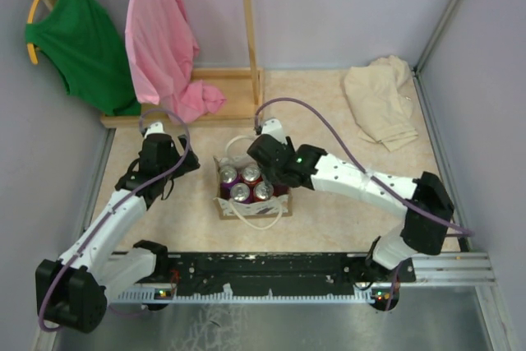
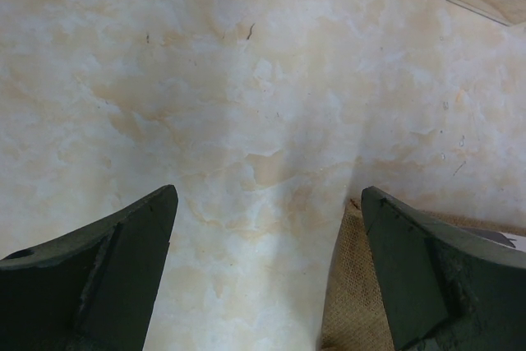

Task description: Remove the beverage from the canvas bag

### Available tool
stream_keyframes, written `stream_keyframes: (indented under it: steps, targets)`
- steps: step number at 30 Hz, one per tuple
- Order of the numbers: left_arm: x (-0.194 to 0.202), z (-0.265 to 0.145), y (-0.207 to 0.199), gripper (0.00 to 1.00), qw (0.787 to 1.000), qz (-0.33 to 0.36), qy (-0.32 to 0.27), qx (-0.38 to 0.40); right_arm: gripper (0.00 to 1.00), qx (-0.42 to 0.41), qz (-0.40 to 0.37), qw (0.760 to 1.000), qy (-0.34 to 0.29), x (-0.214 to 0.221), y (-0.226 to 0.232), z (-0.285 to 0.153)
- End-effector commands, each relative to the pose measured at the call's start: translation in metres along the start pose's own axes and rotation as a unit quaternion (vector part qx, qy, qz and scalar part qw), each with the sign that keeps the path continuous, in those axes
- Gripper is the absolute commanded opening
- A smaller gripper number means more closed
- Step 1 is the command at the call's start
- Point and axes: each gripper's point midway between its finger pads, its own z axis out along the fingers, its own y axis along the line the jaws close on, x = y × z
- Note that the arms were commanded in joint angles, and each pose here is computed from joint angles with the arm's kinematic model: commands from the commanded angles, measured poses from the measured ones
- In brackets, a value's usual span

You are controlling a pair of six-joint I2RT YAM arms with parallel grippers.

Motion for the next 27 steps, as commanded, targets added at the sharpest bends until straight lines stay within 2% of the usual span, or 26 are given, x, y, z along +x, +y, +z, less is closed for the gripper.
stream_keyframes:
  steps: [1, 16, 20, 27]
  targets:
    - [-0.003, 0.001, -0.003, 0.99, 1.000, -0.006, -0.007, 0.010, 0.00, 0.000, 0.043, 0.994, -0.105, -0.051, -0.023, -0.048]
    - [-0.003, 0.000, -0.005, 0.99, 1.000, -0.009, -0.007, 0.014, 0.00, 0.007, 0.076, 0.967, -0.243, -0.133, -0.054, -0.122]
    - [-0.002, 0.000, -0.003, 0.99, 1.000, -0.008, -0.007, 0.011, 0.00, -0.006, 0.074, 0.970, -0.232, -0.127, -0.045, -0.113]
    - [-0.002, 0.001, -0.003, 0.99, 1.000, -0.007, -0.006, 0.009, 0.00, -0.039, 0.062, 0.983, -0.170, -0.085, -0.022, -0.077]
